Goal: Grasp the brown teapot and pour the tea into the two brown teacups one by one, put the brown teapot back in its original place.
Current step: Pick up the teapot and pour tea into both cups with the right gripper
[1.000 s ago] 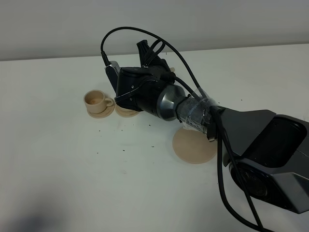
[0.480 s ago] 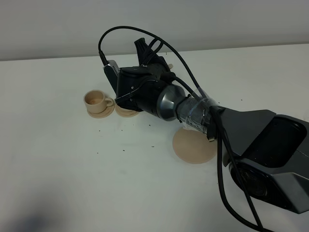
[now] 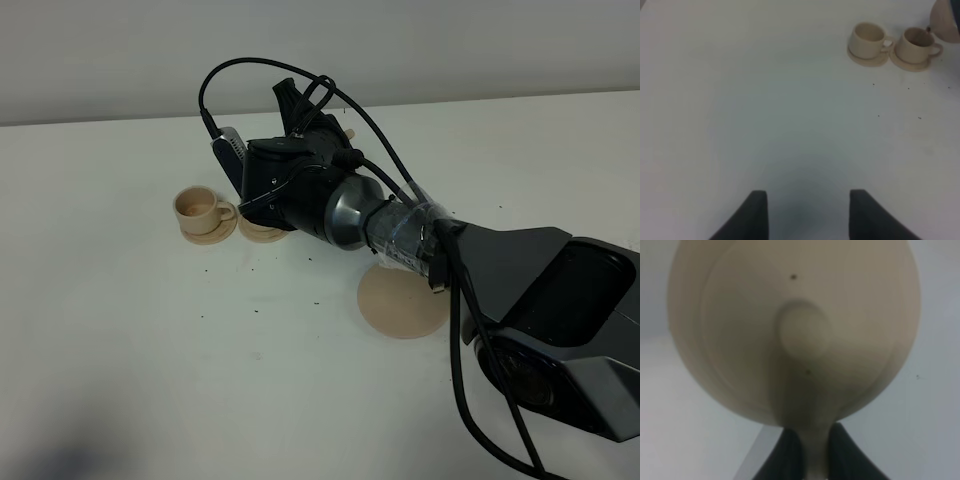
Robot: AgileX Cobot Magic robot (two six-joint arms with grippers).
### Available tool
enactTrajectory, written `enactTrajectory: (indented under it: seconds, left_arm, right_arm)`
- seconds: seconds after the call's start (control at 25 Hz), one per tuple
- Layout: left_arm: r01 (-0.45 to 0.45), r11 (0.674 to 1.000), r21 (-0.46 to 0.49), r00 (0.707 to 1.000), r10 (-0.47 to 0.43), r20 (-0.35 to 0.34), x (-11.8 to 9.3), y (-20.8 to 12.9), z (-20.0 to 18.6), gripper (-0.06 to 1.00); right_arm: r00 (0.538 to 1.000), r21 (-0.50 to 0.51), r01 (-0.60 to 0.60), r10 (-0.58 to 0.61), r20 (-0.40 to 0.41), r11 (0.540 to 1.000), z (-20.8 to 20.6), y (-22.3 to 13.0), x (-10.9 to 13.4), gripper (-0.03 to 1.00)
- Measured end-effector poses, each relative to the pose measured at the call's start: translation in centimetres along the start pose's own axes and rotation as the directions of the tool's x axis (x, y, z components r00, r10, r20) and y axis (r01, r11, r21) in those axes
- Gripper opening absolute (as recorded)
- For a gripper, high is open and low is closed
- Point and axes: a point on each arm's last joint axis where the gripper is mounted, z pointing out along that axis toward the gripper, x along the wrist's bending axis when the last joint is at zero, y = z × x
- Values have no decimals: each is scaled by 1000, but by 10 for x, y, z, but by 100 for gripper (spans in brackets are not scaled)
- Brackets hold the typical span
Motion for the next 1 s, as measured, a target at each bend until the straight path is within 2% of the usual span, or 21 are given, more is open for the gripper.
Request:
enactTrajectory:
  seconds: [1.0]
  left_arm:
    - [0, 1000, 0, 1000, 0, 0, 0, 0, 0, 40]
  right_arm:
    - [998, 7, 35, -36, 58, 999, 0, -1, -5, 11]
